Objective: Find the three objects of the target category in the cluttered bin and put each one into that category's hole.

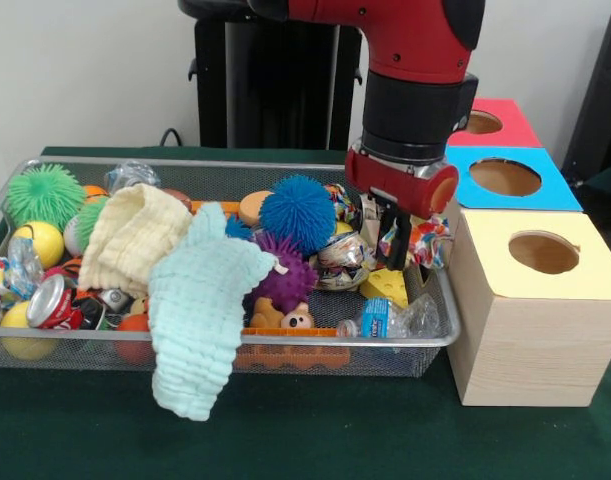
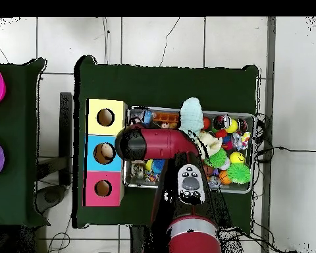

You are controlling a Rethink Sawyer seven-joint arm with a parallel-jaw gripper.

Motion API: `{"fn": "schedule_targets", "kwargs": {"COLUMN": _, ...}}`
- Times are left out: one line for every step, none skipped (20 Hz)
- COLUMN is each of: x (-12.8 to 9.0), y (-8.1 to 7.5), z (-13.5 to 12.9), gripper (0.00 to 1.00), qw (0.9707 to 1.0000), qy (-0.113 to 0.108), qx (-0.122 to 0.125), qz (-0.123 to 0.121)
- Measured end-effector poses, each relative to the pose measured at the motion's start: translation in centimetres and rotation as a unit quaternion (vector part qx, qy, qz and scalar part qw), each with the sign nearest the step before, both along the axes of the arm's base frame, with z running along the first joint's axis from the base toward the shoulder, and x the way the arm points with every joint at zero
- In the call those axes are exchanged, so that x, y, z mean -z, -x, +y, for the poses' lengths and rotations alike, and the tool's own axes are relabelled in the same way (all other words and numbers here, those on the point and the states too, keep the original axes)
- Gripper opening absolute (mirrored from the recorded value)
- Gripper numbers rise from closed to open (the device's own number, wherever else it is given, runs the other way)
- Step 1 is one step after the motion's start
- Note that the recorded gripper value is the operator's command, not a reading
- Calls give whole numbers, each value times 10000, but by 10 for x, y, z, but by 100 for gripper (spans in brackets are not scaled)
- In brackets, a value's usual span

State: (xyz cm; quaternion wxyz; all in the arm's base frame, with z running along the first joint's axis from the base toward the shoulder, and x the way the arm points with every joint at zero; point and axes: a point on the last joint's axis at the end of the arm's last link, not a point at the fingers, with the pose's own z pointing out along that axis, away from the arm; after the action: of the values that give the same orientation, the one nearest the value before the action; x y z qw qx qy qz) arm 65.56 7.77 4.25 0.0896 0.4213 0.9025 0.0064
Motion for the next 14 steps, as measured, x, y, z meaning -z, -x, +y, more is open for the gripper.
{"fn": "schedule_targets", "kwargs": {"x": -2, "y": 1, "z": 0, "gripper": 0, "qw": 10000, "qy": -6, "qx": 7, "qz": -2}}
{"fn": "schedule_targets", "kwargs": {"x": -3, "y": 1, "z": 0, "gripper": 0, "qw": 10000, "qy": -8, "qx": 10, "qz": -4}}
{"fn": "schedule_targets", "kwargs": {"x": -6, "y": 2, "z": 1, "gripper": 0, "qw": 10000, "qy": -20, "qx": 23, "qz": -7}}
{"fn": "schedule_targets", "kwargs": {"x": -7, "y": 3, "z": 2, "gripper": 0, "qw": 10000, "qy": -28, "qx": 30, "qz": -6}}
{"fn": "schedule_targets", "kwargs": {"x": -9, "y": 3, "z": 2, "gripper": 0, "qw": 10000, "qy": -41, "qx": 47, "qz": -3}}
{"fn": "schedule_targets", "kwargs": {"x": -10, "y": 4, "z": 3, "gripper": 0, "qw": 10000, "qy": -49, "qx": 57, "qz": -4}}
{"fn": "schedule_targets", "kwargs": {"x": -12, "y": 3, "z": 3, "gripper": 0, "qw": 9999, "qy": -63, "qx": 80, "qz": -14}}
{"fn": "schedule_targets", "kwargs": {"x": -14, "y": 2, "z": 4, "gripper": 0, "qw": 9999, "qy": -78, "qx": 101, "qz": -32}}
{"fn": "schedule_targets", "kwargs": {"x": -16, "y": 1, "z": 4, "gripper": 0, "qw": 9999, "qy": -89, "qx": 118, "qz": -47}}
{"fn": "schedule_targets", "kwargs": {"x": -20, "y": -2, "z": 5, "gripper": 0, "qw": 9998, "qy": -108, "qx": 145, "qz": -78}}
{"fn": "schedule_targets", "kwargs": {"x": -21, "y": -3, "z": 6, "gripper": 0, "qw": 9998, "qy": -116, "qx": 157, "qz": -92}}
{"fn": "schedule_targets", "kwargs": {"x": -23, "y": -4, "z": 6, "gripper": 0, "qw": 9997, "qy": -123, "qx": 165, "qz": -102}}
{"fn": "schedule_targets", "kwargs": {"x": -24, "y": -4, "z": 7, "gripper": 0, "qw": 9997, "qy": -130, "qx": 172, "qz": -112}}
{"fn": "schedule_targets", "kwargs": {"x": -27, "y": -6, "z": 8, "gripper": 0, "qw": 9996, "qy": -141, "qx": 182, "qz": -133}}
